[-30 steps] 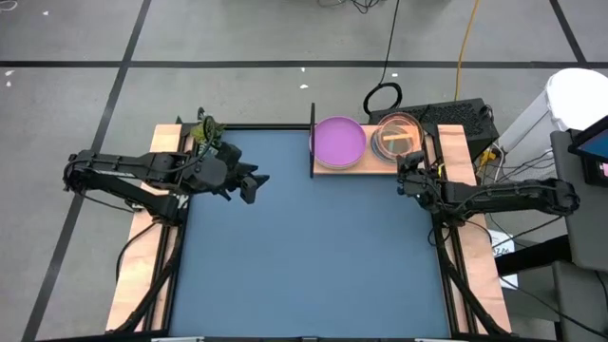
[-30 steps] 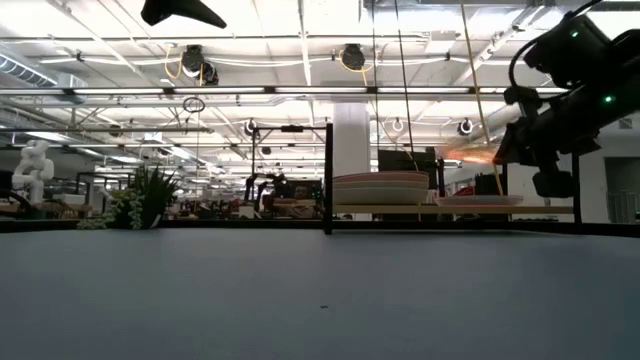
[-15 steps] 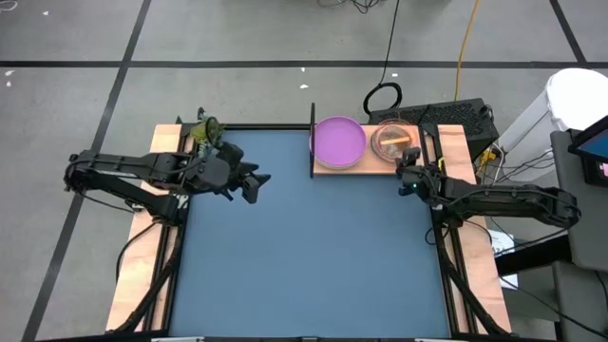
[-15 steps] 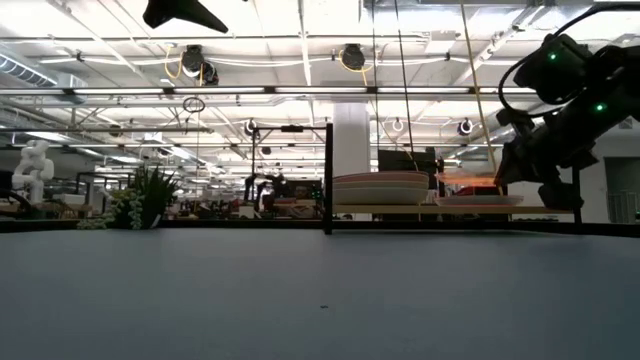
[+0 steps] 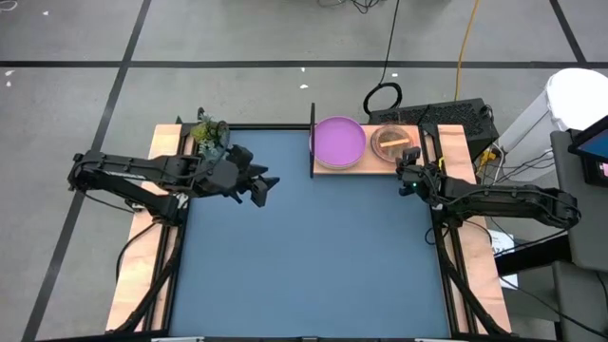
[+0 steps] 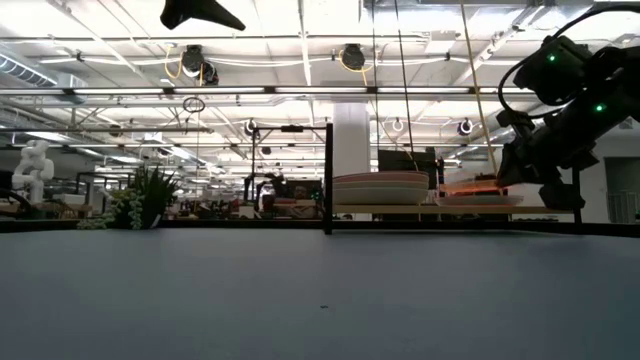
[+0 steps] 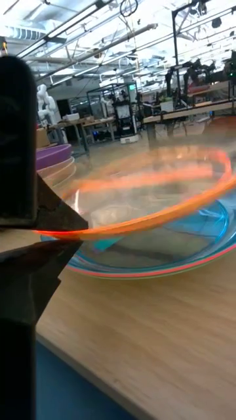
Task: Place and stack plates onto a shelf
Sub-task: Stack the light orange plate on top of the blue plate on the shelf, then return to Home Position
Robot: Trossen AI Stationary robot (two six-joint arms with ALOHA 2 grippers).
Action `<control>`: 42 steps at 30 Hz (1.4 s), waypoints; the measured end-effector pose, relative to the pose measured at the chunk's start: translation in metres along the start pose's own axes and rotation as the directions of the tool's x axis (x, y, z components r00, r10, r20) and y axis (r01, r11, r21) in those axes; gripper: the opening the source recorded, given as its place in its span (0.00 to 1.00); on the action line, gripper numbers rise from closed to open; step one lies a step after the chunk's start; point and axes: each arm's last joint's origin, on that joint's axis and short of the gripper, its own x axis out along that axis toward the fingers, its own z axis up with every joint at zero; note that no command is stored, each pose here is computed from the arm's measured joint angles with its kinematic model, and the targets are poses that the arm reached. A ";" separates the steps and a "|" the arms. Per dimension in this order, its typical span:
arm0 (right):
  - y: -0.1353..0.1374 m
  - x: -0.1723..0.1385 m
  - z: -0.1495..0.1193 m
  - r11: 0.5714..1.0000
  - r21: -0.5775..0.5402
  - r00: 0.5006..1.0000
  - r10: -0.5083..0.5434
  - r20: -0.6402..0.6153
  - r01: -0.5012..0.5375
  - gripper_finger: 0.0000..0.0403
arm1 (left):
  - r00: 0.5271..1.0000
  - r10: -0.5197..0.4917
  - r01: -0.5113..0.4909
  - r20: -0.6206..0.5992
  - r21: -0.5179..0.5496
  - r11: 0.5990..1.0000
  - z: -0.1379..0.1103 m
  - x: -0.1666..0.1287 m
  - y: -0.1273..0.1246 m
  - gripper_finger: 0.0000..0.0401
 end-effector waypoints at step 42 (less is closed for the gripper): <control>0.030 -0.030 -0.028 0.922 -0.175 0.887 0.259 -0.382 -0.345 0.31 | 1.000 -0.021 0.022 -0.007 0.288 0.957 0.000 -0.001 -0.001 0.69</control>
